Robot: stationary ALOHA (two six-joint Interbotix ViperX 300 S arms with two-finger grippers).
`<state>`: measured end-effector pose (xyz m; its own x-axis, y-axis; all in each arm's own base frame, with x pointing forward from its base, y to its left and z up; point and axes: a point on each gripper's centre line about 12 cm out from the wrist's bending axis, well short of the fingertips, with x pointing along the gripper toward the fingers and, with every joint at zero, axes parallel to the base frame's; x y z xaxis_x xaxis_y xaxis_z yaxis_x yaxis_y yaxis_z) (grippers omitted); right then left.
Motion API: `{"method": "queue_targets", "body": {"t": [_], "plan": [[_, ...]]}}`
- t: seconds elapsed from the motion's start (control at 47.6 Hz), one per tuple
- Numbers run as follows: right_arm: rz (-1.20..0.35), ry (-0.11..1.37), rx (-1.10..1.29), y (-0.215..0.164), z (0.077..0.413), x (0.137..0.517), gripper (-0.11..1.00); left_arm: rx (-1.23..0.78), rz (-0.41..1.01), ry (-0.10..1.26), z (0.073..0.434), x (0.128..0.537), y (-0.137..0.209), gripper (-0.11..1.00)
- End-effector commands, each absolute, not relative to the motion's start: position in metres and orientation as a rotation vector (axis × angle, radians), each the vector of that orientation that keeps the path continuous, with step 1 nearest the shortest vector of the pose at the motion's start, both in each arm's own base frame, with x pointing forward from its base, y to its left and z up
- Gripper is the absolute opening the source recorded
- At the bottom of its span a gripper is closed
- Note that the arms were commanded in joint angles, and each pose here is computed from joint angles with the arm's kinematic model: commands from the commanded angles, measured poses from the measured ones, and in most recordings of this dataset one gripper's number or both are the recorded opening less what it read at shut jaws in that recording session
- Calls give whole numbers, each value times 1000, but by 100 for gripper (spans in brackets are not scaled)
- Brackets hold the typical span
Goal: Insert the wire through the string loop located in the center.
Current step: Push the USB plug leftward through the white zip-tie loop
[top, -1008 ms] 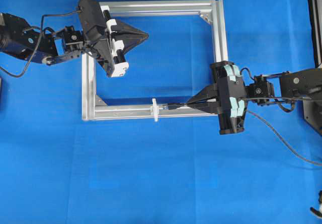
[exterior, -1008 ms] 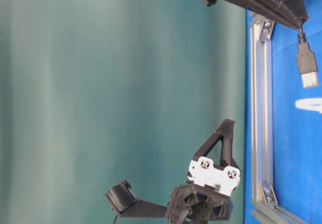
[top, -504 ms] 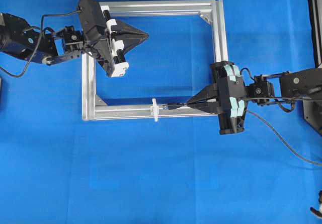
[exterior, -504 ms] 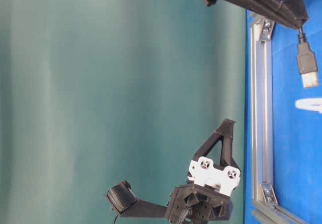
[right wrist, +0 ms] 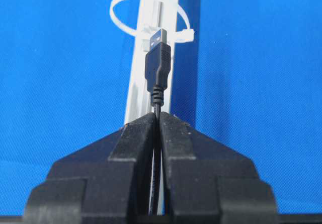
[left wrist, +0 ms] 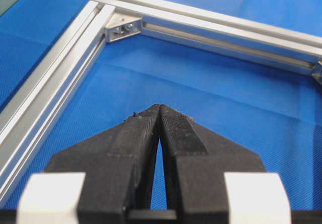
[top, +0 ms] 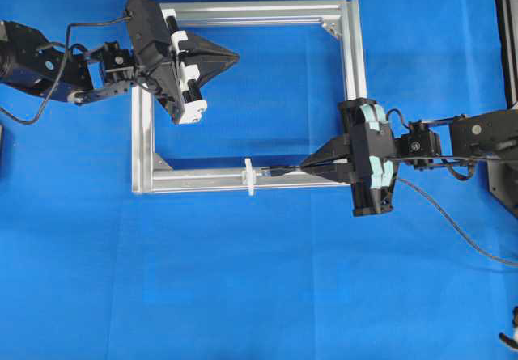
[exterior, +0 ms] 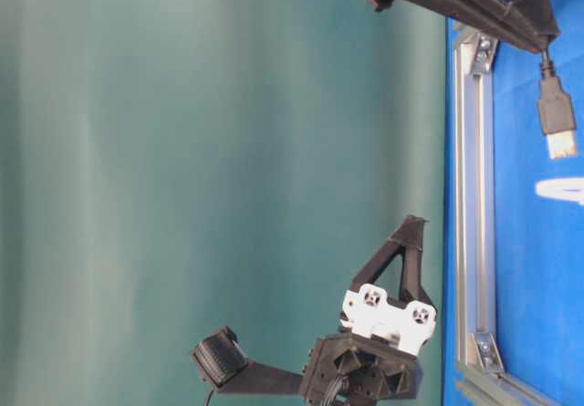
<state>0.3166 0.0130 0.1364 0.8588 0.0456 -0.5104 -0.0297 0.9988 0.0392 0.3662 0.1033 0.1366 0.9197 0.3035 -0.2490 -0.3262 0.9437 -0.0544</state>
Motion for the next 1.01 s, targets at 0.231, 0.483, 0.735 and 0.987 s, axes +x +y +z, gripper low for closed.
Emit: {"method": "queue_targets", "body": {"t": [0.231,0.483,0.735,0.987], "plan": [[47,492,32,16,145,338,-2,-89,321,201,150,368,103,0],[53,477,30,19,144,361,-2,-84,319,203,149,368,102,0],[55,468,30,21,141,383,-2,-84,319,207,149,366,102,0],[57,468,31,22,139,386,-2,-86,319,208,149,365,102,0]]}}
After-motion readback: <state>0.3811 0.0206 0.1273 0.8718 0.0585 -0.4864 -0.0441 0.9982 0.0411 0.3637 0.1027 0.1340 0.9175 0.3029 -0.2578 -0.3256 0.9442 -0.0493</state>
